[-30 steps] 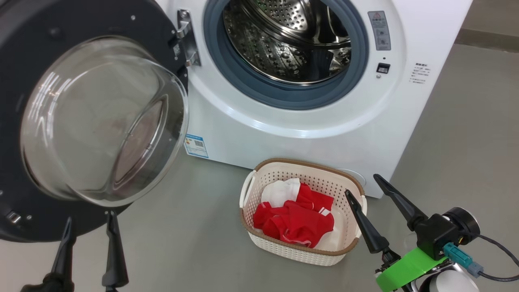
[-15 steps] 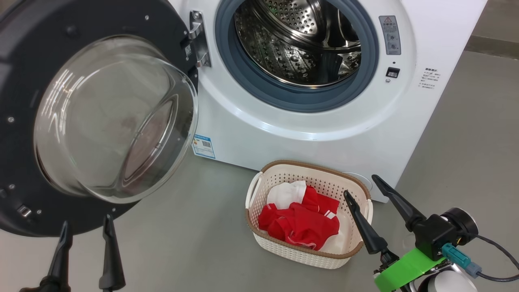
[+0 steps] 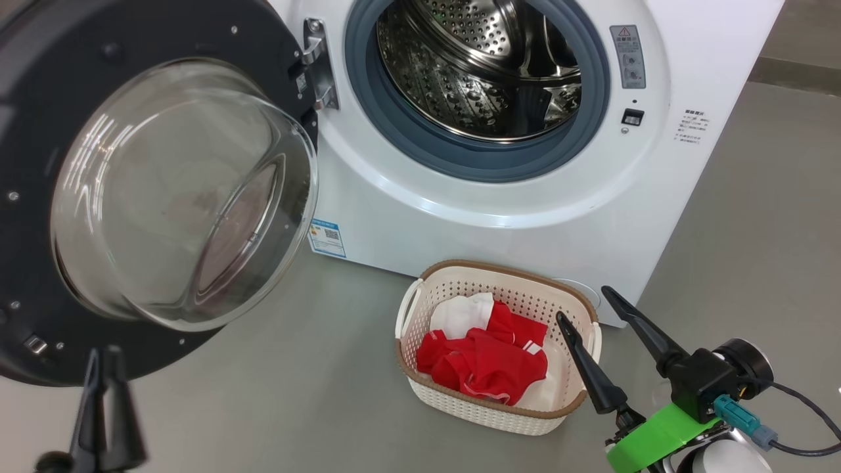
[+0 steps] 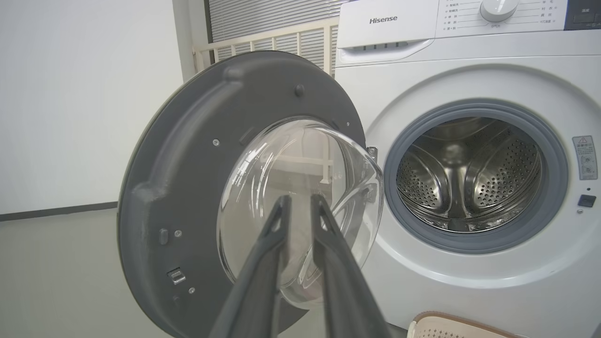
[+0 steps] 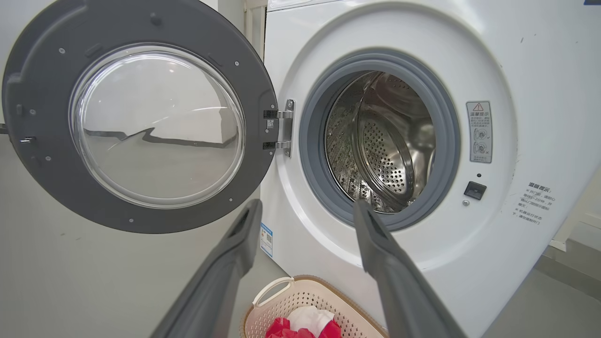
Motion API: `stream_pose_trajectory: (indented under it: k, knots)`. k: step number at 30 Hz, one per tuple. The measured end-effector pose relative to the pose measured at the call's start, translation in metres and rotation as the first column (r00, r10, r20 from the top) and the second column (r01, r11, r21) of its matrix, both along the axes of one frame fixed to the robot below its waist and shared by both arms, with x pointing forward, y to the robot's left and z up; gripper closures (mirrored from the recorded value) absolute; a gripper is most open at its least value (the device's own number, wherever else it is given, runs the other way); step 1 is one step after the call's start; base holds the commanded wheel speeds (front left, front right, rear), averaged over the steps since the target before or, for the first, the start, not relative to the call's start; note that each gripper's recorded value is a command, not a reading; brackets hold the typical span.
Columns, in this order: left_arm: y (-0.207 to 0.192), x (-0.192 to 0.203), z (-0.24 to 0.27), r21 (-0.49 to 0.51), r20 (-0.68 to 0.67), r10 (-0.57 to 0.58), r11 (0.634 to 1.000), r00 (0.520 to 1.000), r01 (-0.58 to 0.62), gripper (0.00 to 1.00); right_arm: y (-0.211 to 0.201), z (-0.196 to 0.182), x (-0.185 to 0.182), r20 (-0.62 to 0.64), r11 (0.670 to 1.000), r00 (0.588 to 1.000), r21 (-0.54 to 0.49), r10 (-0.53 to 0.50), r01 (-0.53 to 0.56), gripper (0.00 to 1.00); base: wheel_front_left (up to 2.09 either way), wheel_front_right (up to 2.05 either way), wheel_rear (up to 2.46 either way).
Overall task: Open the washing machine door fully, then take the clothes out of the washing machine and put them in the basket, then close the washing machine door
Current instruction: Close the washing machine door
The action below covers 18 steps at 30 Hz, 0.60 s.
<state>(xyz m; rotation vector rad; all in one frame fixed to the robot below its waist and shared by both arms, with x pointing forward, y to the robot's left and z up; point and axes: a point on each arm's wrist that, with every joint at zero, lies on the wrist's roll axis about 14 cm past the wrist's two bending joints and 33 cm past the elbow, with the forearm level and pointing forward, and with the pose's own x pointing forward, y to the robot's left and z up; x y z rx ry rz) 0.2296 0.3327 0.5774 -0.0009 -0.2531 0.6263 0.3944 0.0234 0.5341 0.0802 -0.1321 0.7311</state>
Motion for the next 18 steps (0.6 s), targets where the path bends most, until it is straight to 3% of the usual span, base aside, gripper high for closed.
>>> stream_pose_trajectory:
  k: [7, 11, 18]
  knots:
    - [0.027, 0.001, 0.041, 0.106, 0.088, 0.082, 0.990, 0.993, -0.091, 1.00, -0.004, -0.004, 0.002, -0.009, 1.000, 1.000, -0.008, -0.009, 0.008, 0.00, 0.00, 0.00, 0.00]
    - [0.048, -0.001, 0.075, 0.214, 0.139, 0.165, 0.958, 0.977, -0.192, 1.00, -0.007, -0.004, 0.005, -0.006, 1.000, 1.000, -0.011, -0.021, 0.021, 0.00, 0.00, 0.00, 0.00]
    - [0.084, 0.005, 0.121, 0.273, 0.217, 0.236, 0.917, 0.947, -0.291, 1.00, -0.020, -0.012, 0.010, -0.015, 0.997, 0.998, -0.044, -0.059, 0.058, 0.00, 0.00, 0.00, 0.00]
